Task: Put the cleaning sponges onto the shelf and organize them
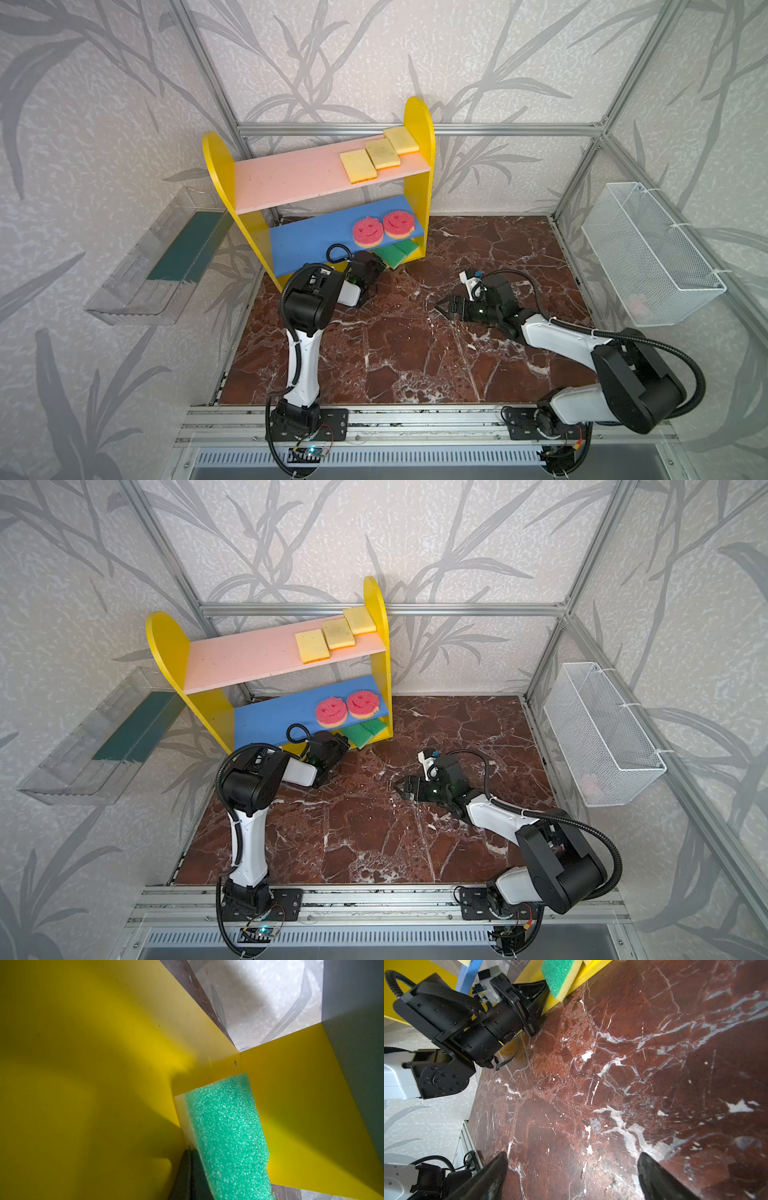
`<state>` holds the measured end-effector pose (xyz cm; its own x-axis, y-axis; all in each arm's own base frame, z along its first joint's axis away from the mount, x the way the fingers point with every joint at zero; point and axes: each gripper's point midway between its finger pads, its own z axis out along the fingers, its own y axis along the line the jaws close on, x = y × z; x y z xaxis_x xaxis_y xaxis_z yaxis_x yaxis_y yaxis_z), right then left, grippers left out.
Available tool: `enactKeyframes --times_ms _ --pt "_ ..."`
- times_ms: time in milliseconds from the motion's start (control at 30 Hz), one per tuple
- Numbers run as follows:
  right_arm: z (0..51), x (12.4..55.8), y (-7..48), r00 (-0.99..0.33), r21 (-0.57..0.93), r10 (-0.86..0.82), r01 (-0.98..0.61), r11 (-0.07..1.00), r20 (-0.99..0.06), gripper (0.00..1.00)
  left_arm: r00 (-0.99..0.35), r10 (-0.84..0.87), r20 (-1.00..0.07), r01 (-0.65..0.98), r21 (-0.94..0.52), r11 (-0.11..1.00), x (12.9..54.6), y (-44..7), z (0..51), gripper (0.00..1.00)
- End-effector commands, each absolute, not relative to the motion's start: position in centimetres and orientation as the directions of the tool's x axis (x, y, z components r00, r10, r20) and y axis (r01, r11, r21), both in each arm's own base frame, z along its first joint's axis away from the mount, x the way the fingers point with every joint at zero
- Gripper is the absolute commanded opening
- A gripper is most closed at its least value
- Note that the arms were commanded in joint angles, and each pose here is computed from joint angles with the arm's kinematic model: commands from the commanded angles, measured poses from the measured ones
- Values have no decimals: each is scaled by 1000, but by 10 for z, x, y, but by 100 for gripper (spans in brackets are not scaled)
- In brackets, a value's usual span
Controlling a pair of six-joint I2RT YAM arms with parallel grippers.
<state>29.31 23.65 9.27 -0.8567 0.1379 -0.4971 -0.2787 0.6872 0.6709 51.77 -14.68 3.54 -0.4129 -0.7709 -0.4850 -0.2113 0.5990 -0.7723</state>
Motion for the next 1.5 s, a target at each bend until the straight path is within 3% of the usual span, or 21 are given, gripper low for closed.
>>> enactKeyframes --times_ms 0,133,233,367,467,533,667,833,1067,1467 --pt "91 296 238 -854 667 128 -291 686 -504 92 -439 -752 -492 -240 -742 626 515 -139 22 0" --pt "88 300 242 -862 667 116 -290 686 -494 81 -441 -740 -508 -229 -734 640 503 -135 25 12" --pt "87 308 248 -865 679 126 -283 678 -486 60 -439 -739 -511 -224 -735 640 491 -132 26 28" --pt "91 329 258 -859 709 181 -257 657 -479 31 -440 -743 -504 -207 -748 630 475 -130 28 39" --pt "94 355 269 -838 743 246 -250 621 -488 15 -448 -744 -496 -194 -759 622 463 -130 28 44" --pt "90 373 282 -835 777 281 -244 581 -473 10 -453 -741 -495 -190 -759 623 455 -129 28 46" --pt "83 417 311 -839 837 336 -228 497 -428 8 -473 -724 -501 -186 -747 638 438 -126 27 47" --pt "70 454 340 -838 855 353 -228 466 -416 16 -483 -711 -511 -182 -736 652 414 -120 29 47" --pt "41 469 361 -851 827 327 -198 527 -412 15 -490 -706 -512 -160 -743 650 395 -118 35 47" --pt "20 473 392 -862 841 334 -174 512 -382 11 -486 -684 -543 -135 -727 673 379 -113 50 47"
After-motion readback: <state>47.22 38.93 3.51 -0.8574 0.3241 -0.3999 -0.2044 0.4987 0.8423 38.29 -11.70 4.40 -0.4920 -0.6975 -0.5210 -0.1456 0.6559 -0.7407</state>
